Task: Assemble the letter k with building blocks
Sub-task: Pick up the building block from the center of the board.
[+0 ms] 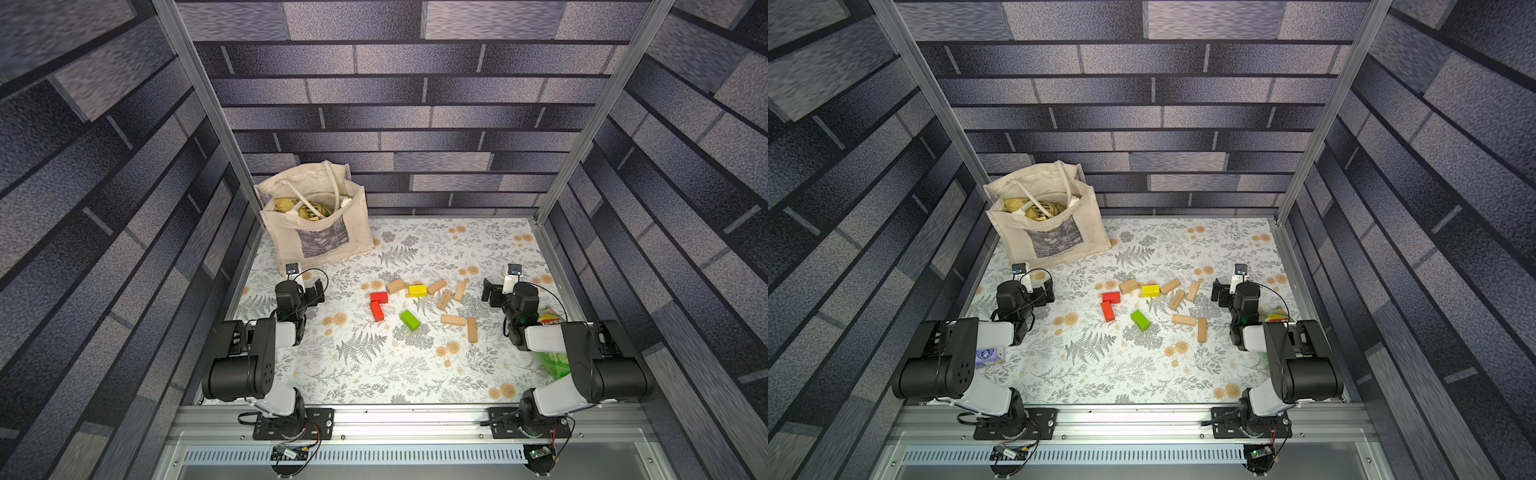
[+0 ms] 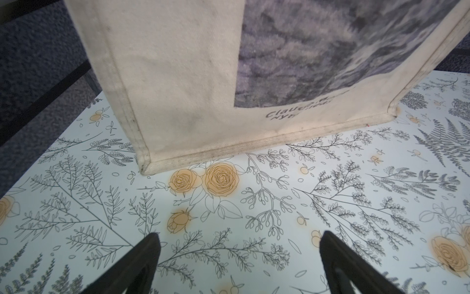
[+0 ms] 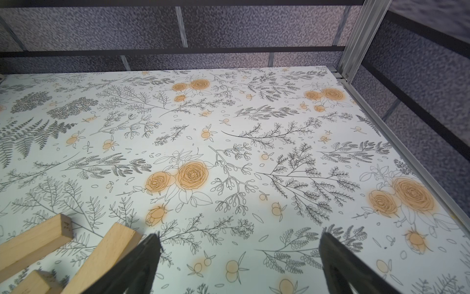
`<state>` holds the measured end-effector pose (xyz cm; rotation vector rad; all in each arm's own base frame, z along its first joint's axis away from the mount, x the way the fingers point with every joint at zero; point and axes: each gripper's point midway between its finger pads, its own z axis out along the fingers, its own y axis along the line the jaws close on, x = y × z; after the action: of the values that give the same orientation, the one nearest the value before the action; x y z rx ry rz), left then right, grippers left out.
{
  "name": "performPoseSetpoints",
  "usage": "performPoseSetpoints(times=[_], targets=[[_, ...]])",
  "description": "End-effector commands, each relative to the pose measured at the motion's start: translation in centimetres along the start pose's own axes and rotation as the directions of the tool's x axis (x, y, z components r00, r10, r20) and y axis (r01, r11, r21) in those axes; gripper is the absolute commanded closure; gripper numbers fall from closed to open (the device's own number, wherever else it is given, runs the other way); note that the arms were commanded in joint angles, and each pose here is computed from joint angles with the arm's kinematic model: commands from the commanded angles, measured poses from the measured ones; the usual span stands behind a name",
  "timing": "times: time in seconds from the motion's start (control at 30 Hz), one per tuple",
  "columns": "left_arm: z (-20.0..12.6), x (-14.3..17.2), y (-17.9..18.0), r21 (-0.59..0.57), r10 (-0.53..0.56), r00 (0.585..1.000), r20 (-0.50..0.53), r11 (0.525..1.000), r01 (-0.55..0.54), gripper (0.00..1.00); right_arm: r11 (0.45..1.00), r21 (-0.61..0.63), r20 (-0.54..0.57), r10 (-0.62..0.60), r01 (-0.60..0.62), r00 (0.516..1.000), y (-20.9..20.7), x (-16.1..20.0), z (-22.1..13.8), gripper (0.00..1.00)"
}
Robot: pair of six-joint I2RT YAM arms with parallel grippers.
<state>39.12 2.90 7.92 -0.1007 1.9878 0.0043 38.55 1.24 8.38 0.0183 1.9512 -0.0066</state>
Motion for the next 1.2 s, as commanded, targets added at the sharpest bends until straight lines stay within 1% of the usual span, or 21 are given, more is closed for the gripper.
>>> performPoseSetpoints(times=[0.0,0.1,0.17,0.2,0.27,0.33,0.4,0.43,0.5,0.57,0.6,0.7,0.77,0.83,0.9,0.97,1.07,1.17], targets=[[0.3,-1.3,-0.1,0.014,-0.020,0.999,0.032,1.000,0.020,0.00,1.000,-0.004,0.023,-0.007,0.007,1.000,0.0,-0.8,0.3,0.00],[0.3,-1.2,-0.1,0.012,-0.022,0.999,0.032,1.000,0.022,0.00,1.000,-0.007,0.030,-0.008,0.008,1.000,0.1,-1.1,0.2,0.00],[0.3,-1.6,0.2,-0.002,-0.030,0.999,0.020,1.000,0.030,0.00,1.000,-0.003,0.011,-0.009,0.009,1.000,0.0,-1.7,0.2,0.00],[0.3,-1.8,0.3,-0.012,-0.032,0.999,0.012,0.999,0.032,0.00,1.000,0.014,-0.002,-0.007,0.007,1.000,-0.3,-2.1,0.1,0.00],[0.1,-2.7,0.9,-0.095,-0.028,0.999,-0.017,0.995,0.026,0.00,0.995,0.099,-0.058,0.013,-0.007,0.998,-1.7,-2.6,-0.1,0.00],[-0.6,-3.9,0.1,-0.160,0.032,0.998,-0.046,0.986,-0.039,0.00,0.986,0.163,-0.149,0.043,-0.018,0.988,-2.7,-2.5,-0.4,0.00],[-1.6,-5.3,-1.8,-0.212,0.123,0.990,-0.068,0.968,-0.135,0.00,0.988,0.153,-0.204,0.055,-0.024,0.978,-2.3,-2.6,-0.9,0.00],[-2.0,-5.8,-3.4,-0.208,0.161,0.983,-0.088,0.962,-0.176,0.00,0.988,0.148,-0.225,0.075,-0.042,0.971,-2.0,-2.7,-1.3,0.00],[-2.6,-6.5,-6.5,-0.154,0.197,0.966,-0.168,0.963,-0.223,0.00,0.990,0.109,-0.264,0.119,-0.093,0.957,-0.9,-3.1,-2.1,0.00],[-3.1,-6.0,-8.5,-0.128,0.175,0.941,-0.289,0.967,-0.219,0.00,0.991,0.040,-0.319,0.131,-0.125,0.939,0.9,-3.3,-3.1,0.00],[-3.4,-5.9,-9.4,-0.117,0.163,0.930,-0.331,0.970,-0.211,0.00,0.991,-0.003,-0.343,0.122,-0.131,0.931,2.1,-3.4,-3.6,0.00],[-3.7,-5.2,-12.7,-0.040,0.160,0.898,-0.411,0.980,-0.193,0.00,0.987,-0.086,-0.388,0.096,-0.139,0.917,4.7,-3.4,-5.3,0.00],[-4.0,-4.6,-15.7,0.077,0.177,0.869,-0.462,0.984,-0.159,0.00,0.971,-0.158,-0.405,0.100,-0.177,0.909,6.7,-3.6,-6.4,0.00],[-4.4,-3.9,-18.2,0.190,0.219,0.830,-0.513,0.972,-0.139,0.00,0.950,-0.229,-0.415,0.102,-0.213,0.904,8.7,-3.9,-7.5,0.00],[-4.9,-3.1,-20.0,0.289,0.274,0.790,-0.549,0.949,-0.128,0.00,0.930,-0.281,-0.419,0.103,-0.237,0.902,10.2,-4.1,-8.3,0.00],[-5.5,-2.5,-21.4,0.378,0.327,0.761,-0.560,0.918,-0.117,0.01,0.913,-0.307,-0.435,0.117,-0.269,0.893,11.1,-4.0,-8.8,0.00],[-6.3,-1.7,-22.2,0.453,0.379,0.736,-0.561,0.885,-0.109,0.02,0.884,-0.346,-0.478,0.122,-0.314,0.870,12.9,-3.7,-9.2,0.00],[-6.5,-0.7,-22.4,0.501,0.425,0.710,-0.562,0.857,-0.117,0.03,0.849,-0.391,-0.535,0.105,-0.356,0.838,15.3,-3.1,-9.3,0.00]])
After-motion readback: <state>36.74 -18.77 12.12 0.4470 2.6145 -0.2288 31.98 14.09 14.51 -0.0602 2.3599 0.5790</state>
